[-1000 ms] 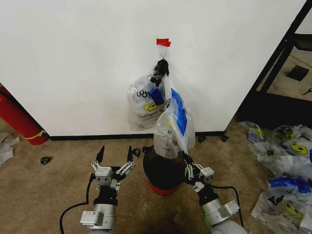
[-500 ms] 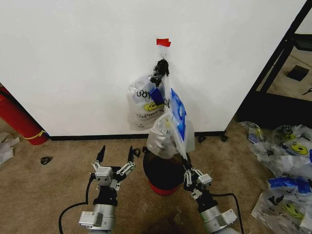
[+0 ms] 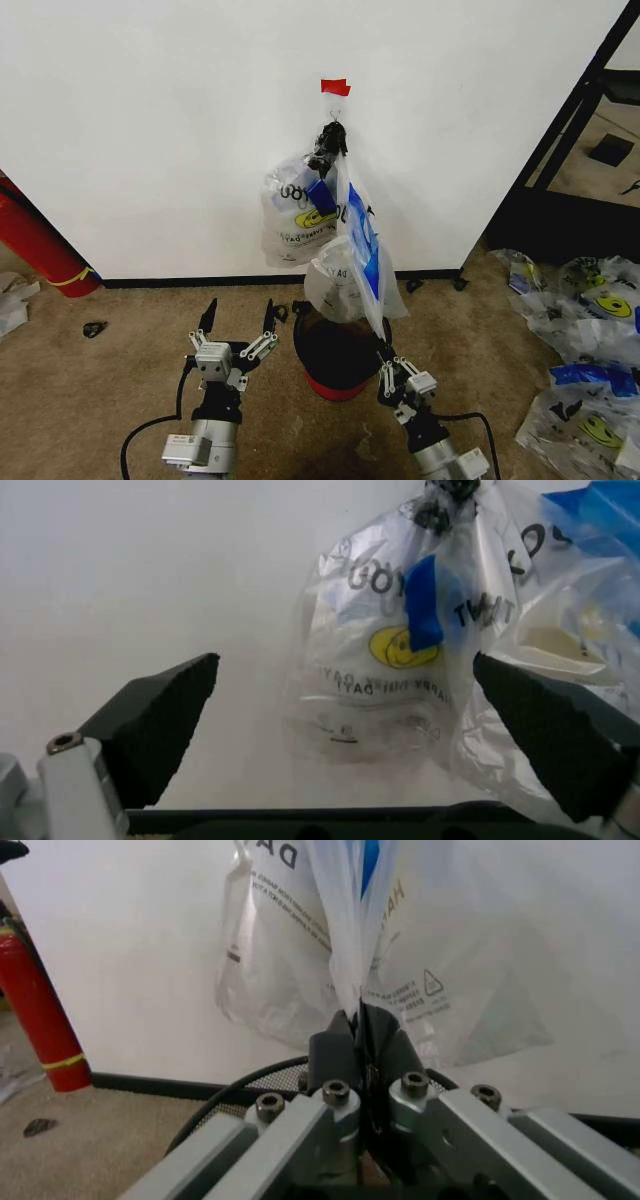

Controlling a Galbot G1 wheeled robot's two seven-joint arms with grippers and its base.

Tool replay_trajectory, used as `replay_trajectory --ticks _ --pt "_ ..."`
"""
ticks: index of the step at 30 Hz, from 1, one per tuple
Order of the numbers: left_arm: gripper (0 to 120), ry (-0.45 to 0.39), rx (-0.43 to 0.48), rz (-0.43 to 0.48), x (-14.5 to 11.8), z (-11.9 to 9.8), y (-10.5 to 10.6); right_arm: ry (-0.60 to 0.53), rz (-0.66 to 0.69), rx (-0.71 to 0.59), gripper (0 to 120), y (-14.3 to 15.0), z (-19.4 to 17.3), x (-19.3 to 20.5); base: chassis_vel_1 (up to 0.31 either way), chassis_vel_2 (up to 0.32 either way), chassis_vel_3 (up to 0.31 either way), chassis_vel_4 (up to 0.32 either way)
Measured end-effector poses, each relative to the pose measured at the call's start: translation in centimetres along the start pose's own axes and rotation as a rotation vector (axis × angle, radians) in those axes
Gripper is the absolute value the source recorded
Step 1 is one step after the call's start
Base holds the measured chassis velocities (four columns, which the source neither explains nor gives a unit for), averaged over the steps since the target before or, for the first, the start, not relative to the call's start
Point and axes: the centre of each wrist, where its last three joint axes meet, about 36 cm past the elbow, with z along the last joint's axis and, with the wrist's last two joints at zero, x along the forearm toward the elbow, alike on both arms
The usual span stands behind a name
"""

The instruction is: Pick up the garbage bag from the wall and place it over the trash bin.

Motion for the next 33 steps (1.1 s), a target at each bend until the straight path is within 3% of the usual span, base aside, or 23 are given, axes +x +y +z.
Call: replay_trajectory --ticks 10,16,17,21,26,29,30,33 --pt "100 0.008 0.023 0.025 0.1 -0.5 -0.4 -0.014 0.01 0.008 0 -0.1 -0.3 -0.3 0.0 0.0 0.0 0.0" --pt "100 0.076 0.16 0.144 -0.6 -3.6 -0.7 -0.066 0.015 0.045 0 -1.5 -2.0 -4.3 0.0 0.0 0.0 0.0" --pt "100 0.107 0.21 0.187 -1.2 -4.7 -0.5 -0.077 0.015 0.055 0 -1.7 -2.4 -5.3 0.0 0.0 0.0 0.0" --pt "100 0.168 0.265 0.344 -4.8 -8.4 1.4 -0.084 0.016 0.063 0 -1.5 -2.7 -7.4 0.0 0.0 0.0 0.0" --pt "100 0.223 0.3 0.455 -8.1 -10.8 1.2 -0.079 0.021 0.069 0 -1.3 -2.2 -8.3 0.0 0.0 0.0 0.0" --pt "99 0.234 0.259 0.555 -11.8 -12.0 -0.4 -0.075 0.027 0.072 0 -1.0 -1.7 -8.7 0.0 0.0 0.0 0.0" --pt "99 0.234 0.259 0.555 -11.8 -12.0 -0.4 -0.075 0.027 0.072 0 -1.0 -1.7 -8.7 0.0 0.0 0.0 0.0" --pt "99 0.271 0.158 0.588 -15.0 -11.9 -2.6 -0.075 0.042 0.087 0 -1.6 -1.6 -8.4 0.0 0.0 0.0 0.0"
